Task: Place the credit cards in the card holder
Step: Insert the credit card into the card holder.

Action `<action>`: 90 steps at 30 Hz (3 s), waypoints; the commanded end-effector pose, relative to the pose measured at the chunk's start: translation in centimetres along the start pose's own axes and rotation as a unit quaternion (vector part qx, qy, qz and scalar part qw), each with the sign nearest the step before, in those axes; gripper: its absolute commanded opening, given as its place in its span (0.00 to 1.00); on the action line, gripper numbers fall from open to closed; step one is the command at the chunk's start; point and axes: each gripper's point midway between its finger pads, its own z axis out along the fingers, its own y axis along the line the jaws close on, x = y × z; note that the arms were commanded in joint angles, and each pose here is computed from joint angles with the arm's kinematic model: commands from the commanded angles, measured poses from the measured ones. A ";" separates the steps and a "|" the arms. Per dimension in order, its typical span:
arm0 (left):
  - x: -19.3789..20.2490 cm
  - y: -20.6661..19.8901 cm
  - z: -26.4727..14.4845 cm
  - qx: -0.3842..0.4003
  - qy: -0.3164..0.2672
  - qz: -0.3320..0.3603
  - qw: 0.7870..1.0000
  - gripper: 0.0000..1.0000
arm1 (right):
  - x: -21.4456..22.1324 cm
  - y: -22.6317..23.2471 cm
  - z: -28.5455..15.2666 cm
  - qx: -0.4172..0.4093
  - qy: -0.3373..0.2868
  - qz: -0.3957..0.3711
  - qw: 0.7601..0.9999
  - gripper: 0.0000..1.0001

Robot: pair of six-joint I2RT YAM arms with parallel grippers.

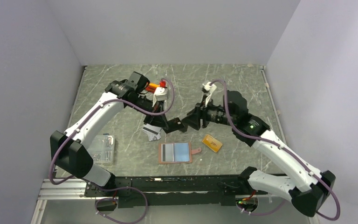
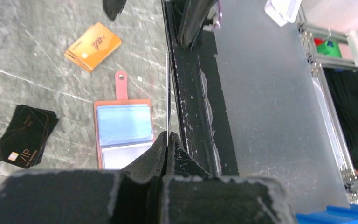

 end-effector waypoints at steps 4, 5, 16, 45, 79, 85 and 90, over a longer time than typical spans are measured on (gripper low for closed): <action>-6.8 -1.3 -3.1 0.002 -0.133 0.010 0.991 0.00 | -3.7 0.2 -3.2 -0.011 -0.157 0.010 0.988 0.64; -7.4 -1.1 -3.3 -0.003 -0.144 0.016 0.989 0.00 | -3.8 0.5 -3.4 -0.021 -0.169 0.010 0.985 0.69; -9.2 -1.6 -3.5 0.027 -0.180 -0.052 0.982 0.00 | -5.4 1.9 -2.3 -0.093 -0.214 0.020 0.972 0.77; -8.9 -0.2 -3.5 -0.024 -0.184 -0.077 0.980 0.56 | -7.4 0.2 1.0 -0.113 -0.237 0.106 0.959 0.00; 11.7 12.6 -7.3 -0.393 0.034 -0.119 0.911 0.93 | 15.3 -8.9 0.2 0.111 0.111 0.302 0.940 0.00; 15.6 12.0 -2.6 -0.355 0.134 -0.052 0.924 0.88 | 18.6 -8.3 1.0 0.111 0.149 0.308 0.933 0.00; 17.2 11.7 -1.0 -0.349 0.188 0.005 0.918 0.89 | 19.6 -8.1 1.5 0.109 0.152 0.315 0.930 0.00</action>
